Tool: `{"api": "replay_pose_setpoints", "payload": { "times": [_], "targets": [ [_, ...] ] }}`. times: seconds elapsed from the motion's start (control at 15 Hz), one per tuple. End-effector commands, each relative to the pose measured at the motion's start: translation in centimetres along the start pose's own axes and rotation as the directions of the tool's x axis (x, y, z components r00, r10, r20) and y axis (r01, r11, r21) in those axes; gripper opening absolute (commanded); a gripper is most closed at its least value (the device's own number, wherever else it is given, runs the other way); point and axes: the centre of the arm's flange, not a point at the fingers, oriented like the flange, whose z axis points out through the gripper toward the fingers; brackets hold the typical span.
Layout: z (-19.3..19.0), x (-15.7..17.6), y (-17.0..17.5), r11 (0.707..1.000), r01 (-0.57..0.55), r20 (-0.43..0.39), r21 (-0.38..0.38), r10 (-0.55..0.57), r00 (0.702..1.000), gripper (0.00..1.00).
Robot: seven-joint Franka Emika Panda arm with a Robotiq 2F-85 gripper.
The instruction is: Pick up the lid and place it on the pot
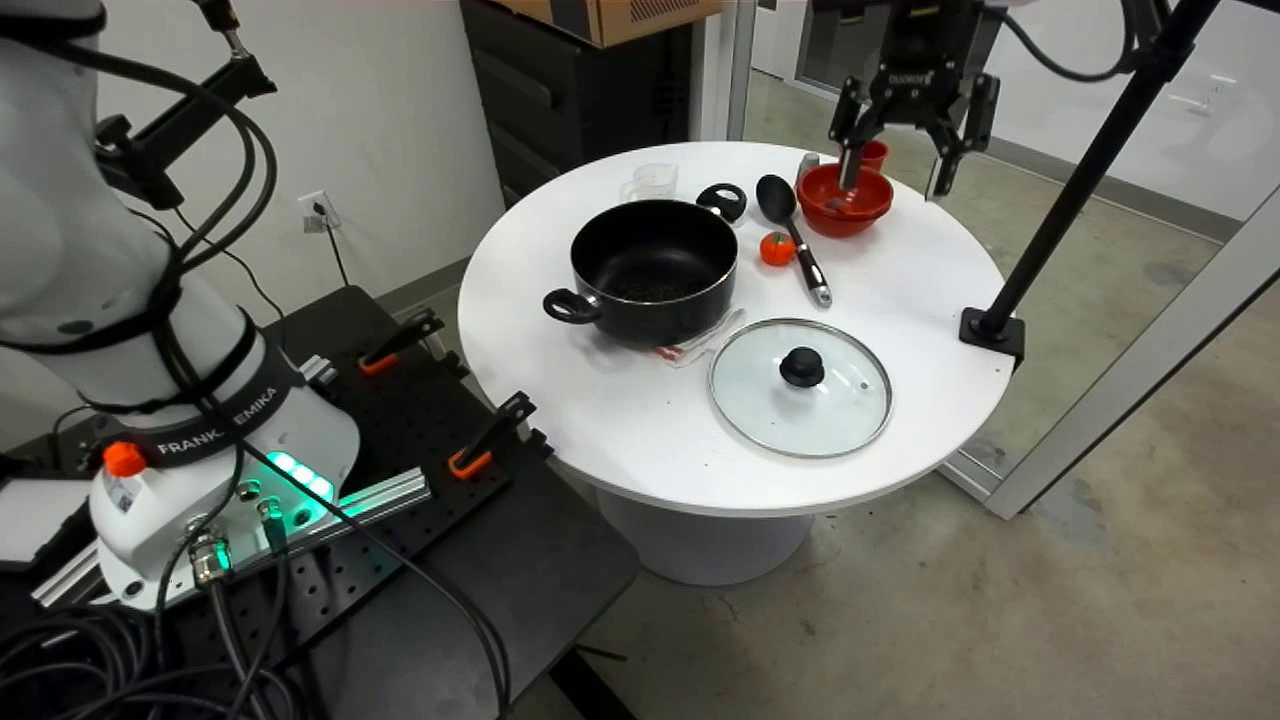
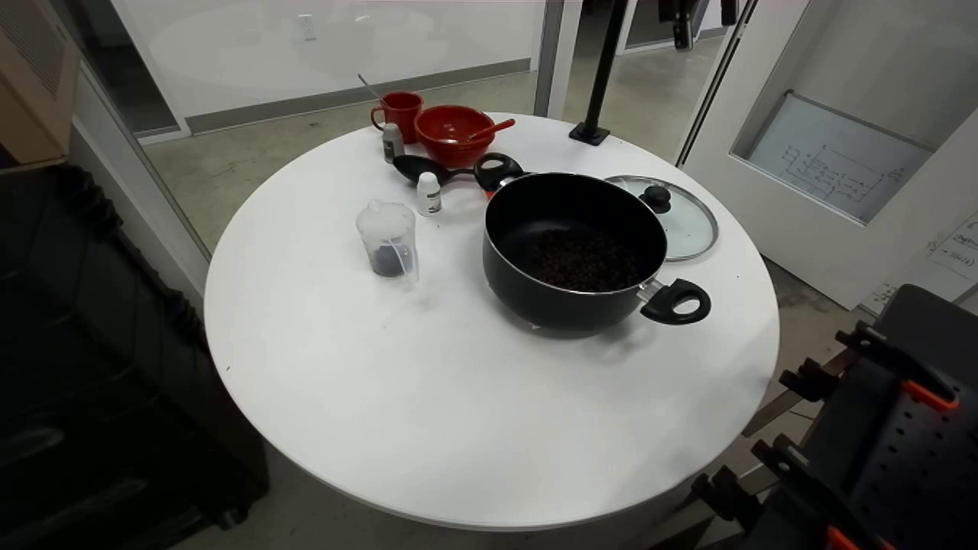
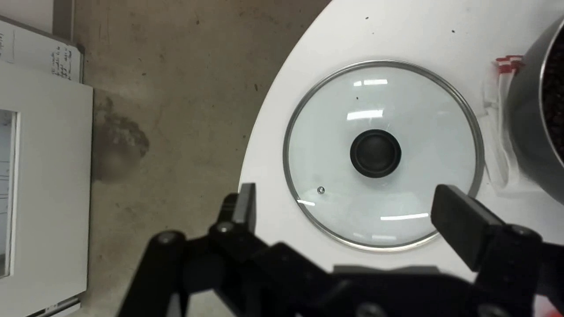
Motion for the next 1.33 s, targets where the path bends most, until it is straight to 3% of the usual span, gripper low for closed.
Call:
{"api": "replay_pose_setpoints", "payload": {
  "times": [0.0, 0.2, 0.27, 0.53, 0.8, 0.93, 1.07, 1.27],
  "targets": [
    [3.8, 1.7, 0.7, 0.991, 0.131, 0.0, -0.036, -0.131, 0.991, 1.0],
    [4.6, 2.9, 1.2, 0.976, 0.214, -0.008, -0.035, -0.214, 0.977, 1.0],
    [5.2, 2.1, 0.5, 0.987, 0.159, 0.0, -0.019, -0.159, 0.987, 1.0],
    [5.2, 2.3, 0.7, 0.981, 0.191, -0.004, -0.02, -0.191, 0.982, 1.0],
    [4.9, 4.8, -1.0, 0.952, 0.292, -0.151, 0.091, -0.276, 0.949, 1.0],
    [5.7, 5.6, -2.0, 0.947, 0.284, -0.236, 0.153, -0.244, 0.941, 1.0],
    [7.2, 6.1, -2.0, 0.944, 0.273, -0.242, 0.184, -0.226, 0.944, 1.0],
    [10.6, 5.4, -1.6, 0.936, 0.317, -0.243, 0.153, -0.275, 0.93, 1.0]
  ]
}}
